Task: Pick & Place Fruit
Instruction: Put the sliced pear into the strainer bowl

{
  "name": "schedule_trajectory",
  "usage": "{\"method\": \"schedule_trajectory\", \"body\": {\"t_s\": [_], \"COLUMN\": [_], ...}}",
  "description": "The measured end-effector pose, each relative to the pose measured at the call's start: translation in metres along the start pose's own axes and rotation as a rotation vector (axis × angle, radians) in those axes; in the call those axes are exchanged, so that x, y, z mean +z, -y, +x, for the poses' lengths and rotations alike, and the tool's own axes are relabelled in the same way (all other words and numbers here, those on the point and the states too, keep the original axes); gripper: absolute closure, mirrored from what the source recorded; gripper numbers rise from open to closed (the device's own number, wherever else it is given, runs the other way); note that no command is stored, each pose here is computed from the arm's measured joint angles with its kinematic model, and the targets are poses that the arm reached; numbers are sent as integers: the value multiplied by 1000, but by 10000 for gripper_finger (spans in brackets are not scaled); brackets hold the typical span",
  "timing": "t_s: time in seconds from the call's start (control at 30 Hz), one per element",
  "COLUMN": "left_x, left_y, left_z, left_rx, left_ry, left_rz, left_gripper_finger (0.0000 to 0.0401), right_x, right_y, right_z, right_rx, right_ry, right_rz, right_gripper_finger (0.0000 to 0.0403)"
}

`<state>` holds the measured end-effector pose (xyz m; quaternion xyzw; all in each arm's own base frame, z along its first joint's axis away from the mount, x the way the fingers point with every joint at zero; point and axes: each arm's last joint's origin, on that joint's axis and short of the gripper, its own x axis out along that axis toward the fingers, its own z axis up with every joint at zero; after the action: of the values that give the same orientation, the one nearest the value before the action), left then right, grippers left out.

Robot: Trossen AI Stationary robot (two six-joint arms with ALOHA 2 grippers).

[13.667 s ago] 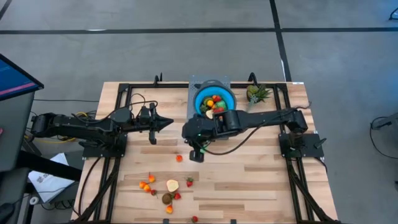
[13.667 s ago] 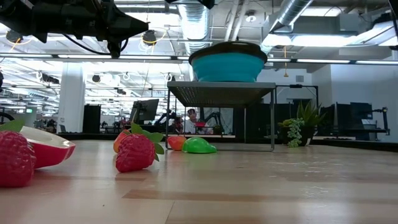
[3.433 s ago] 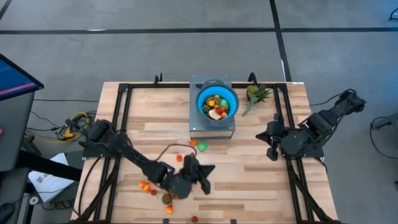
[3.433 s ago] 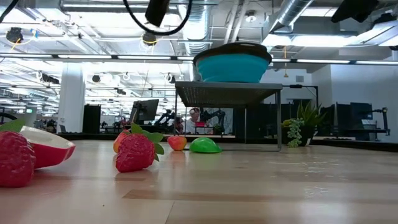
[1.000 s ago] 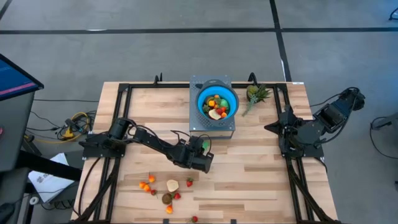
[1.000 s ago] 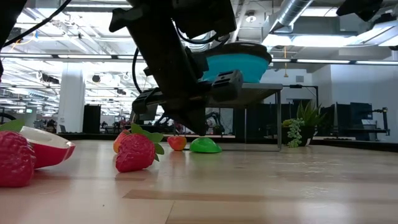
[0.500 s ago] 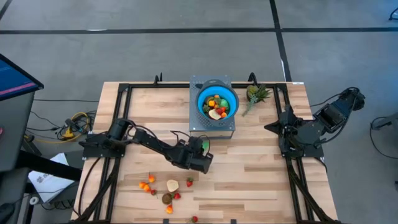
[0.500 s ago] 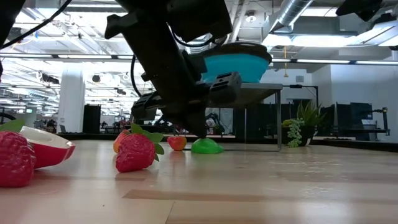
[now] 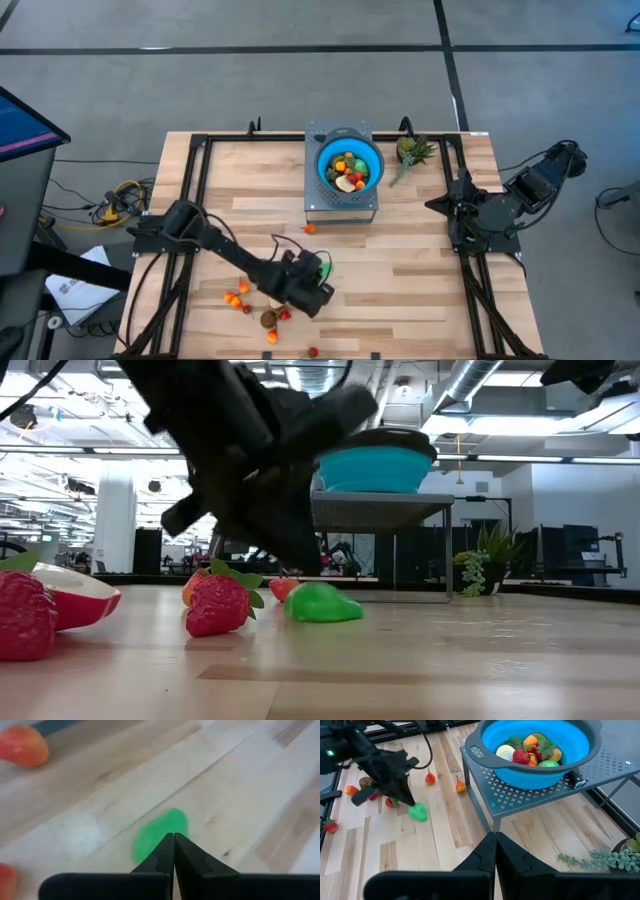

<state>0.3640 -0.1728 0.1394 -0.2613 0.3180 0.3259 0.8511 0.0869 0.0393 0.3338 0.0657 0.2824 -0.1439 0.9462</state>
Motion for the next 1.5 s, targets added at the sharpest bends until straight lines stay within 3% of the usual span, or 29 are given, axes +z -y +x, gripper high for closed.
{"method": "schedule_trajectory", "body": {"t_s": [0.43,0.63,0.93,1.17,1.37,1.5], "left_x": [40,60,78,83,80,79], "left_y": [4,1,-10,-11,-8,-8], "left_z": [-41,-66,-98,-101,-100,-100], "left_rx": [-80,-145,-220,-230,-347,-389], "left_ry": [109,126,134,136,21,-7], "left_rz": [55,7,2,11,393,506], "left_gripper_finger": [400,400,400,400,400,400], "right_x": [0,0,0,0,0,0], "right_y": [0,0,0,0,0,0], "right_z": [0,0,0,0,0,0], "right_rx": [9,9,10,11,10,9], "right_ry": [-7,-8,-8,-8,-8,-8], "right_rz": [-3,-3,-3,-2,-2,-1], "right_gripper_finger": [403,403,403,403,403,403]}}
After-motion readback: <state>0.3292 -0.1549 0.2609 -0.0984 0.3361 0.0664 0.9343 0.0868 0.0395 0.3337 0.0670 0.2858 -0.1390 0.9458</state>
